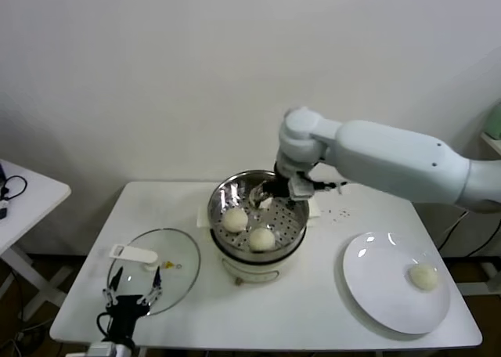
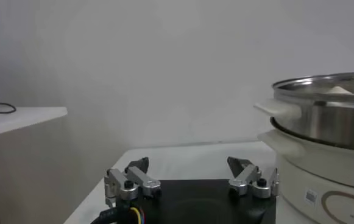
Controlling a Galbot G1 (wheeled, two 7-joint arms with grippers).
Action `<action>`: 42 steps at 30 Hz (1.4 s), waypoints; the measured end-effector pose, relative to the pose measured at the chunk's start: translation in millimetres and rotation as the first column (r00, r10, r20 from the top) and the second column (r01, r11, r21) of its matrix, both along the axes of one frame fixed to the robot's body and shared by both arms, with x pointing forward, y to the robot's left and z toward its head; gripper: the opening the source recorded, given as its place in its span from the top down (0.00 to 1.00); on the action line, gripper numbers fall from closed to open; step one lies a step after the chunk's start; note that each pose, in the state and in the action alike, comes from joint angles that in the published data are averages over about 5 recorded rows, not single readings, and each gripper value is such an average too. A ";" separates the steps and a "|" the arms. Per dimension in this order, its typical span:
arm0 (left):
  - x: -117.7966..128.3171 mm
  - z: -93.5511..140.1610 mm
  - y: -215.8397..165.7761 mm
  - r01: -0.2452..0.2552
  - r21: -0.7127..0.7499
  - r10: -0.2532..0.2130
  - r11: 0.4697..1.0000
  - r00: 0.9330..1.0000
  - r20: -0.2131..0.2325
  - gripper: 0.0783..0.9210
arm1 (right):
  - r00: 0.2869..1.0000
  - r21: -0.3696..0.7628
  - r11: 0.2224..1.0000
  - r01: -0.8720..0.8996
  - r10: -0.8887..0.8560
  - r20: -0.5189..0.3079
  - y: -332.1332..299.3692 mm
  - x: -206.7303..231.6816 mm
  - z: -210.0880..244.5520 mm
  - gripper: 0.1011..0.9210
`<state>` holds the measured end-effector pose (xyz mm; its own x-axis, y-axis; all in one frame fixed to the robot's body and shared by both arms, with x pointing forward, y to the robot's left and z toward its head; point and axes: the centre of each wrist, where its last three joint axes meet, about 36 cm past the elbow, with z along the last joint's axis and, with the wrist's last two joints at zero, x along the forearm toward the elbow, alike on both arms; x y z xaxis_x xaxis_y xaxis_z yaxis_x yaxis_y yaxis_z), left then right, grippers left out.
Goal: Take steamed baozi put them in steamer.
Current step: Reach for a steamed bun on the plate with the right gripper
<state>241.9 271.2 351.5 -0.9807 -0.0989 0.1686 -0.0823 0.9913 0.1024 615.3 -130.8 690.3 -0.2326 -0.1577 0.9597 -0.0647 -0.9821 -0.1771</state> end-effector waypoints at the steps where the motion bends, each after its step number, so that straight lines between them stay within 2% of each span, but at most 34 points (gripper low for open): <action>1: 0.4 0.8 0.2 0.002 0.000 -0.002 1.000 1.000 0.004 0.12 | 0.999 0.013 0.998 0.054 -0.054 -0.005 -12.5 1.9 2.6 0.12; 4: 2.3 3.2 -0.6 0.007 -0.003 -0.007 1.000 1.000 0.017 0.12 | 0.972 0.051 0.971 0.234 -0.232 -0.039 -55.0 7.0 5.1 0.12; 7: 3.7 4.8 -2.5 0.014 -0.005 -0.014 1.000 1.000 0.023 0.12 | 0.911 0.074 0.909 0.409 -0.403 -0.087 -101.4 8.5 1.2 0.12; 12: 4.5 5.7 -6.7 0.026 -0.002 -0.026 1.000 0.999 0.025 0.12 | 0.767 0.080 0.766 0.638 -0.621 -0.165 -176.6 0.2 -14.4 0.12; 18: 5.7 9.1 -11.9 0.043 0.003 -0.043 0.999 0.999 0.034 0.12 | 0.581 0.060 0.585 0.809 -0.781 -0.229 -257.6 -20.2 -48.8 0.12; 23: 5.9 11.5 -14.2 0.050 0.006 -0.051 0.999 0.998 0.038 0.12 | 0.449 0.034 0.457 0.889 -0.853 -0.266 -305.6 -42.7 -90.1 0.12; 28: 4.0 10.6 -16.7 0.054 0.004 -0.055 0.999 0.998 0.035 0.12 | 0.353 -0.001 0.368 0.930 -0.895 -0.273 -337.1 -63.0 -125.4 0.12; 34: 0.2 8.8 -18.4 0.055 0.002 -0.055 0.998 0.998 0.029 0.12 | 0.285 -0.033 0.301 0.953 -0.929 -0.235 -363.6 -74.5 -150.4 0.12; 42: 0.0 10.5 -17.0 0.050 0.006 -0.050 0.999 0.998 0.031 0.12 | 0.241 -0.070 0.258 0.964 -0.952 -0.186 -380.6 -76.7 -179.1 0.12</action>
